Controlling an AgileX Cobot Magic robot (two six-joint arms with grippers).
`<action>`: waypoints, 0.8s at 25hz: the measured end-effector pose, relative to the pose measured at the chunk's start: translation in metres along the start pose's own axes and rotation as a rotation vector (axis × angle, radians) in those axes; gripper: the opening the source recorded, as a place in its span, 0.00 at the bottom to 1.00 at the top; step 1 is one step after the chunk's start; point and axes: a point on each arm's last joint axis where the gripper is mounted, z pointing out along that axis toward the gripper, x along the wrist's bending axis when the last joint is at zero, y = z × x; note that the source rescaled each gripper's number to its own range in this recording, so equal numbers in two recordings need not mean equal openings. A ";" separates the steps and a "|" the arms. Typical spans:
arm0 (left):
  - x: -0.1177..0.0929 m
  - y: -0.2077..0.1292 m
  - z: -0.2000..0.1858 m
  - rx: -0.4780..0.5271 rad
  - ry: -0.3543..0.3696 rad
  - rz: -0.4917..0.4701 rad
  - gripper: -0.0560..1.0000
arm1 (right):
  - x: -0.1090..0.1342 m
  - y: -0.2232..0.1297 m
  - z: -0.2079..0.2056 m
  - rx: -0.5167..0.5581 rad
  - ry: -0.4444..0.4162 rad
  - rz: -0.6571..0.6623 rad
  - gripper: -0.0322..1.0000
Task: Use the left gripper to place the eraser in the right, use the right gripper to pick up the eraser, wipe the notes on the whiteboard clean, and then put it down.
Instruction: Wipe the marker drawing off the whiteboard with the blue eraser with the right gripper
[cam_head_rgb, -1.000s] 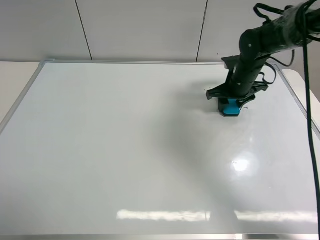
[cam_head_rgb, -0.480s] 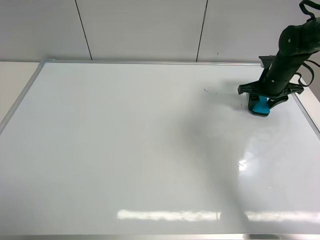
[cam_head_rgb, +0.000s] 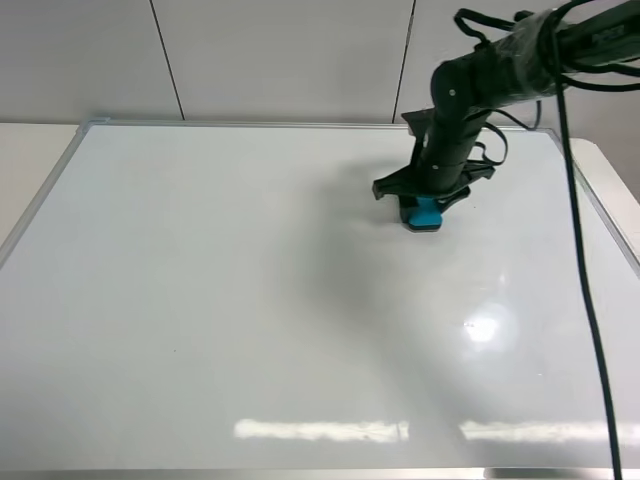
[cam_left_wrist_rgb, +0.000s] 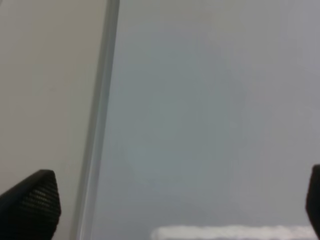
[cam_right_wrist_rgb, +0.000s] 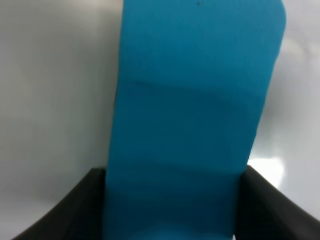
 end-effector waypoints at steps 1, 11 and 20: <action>0.000 0.000 0.000 0.000 0.000 0.000 1.00 | 0.009 0.007 -0.001 -0.004 0.002 -0.012 0.03; 0.000 0.000 0.000 0.000 0.000 0.000 1.00 | 0.025 0.042 0.001 0.036 -0.015 -0.017 0.03; 0.000 0.000 0.000 0.000 0.000 0.000 1.00 | -0.047 0.041 0.005 0.131 -0.103 0.096 0.03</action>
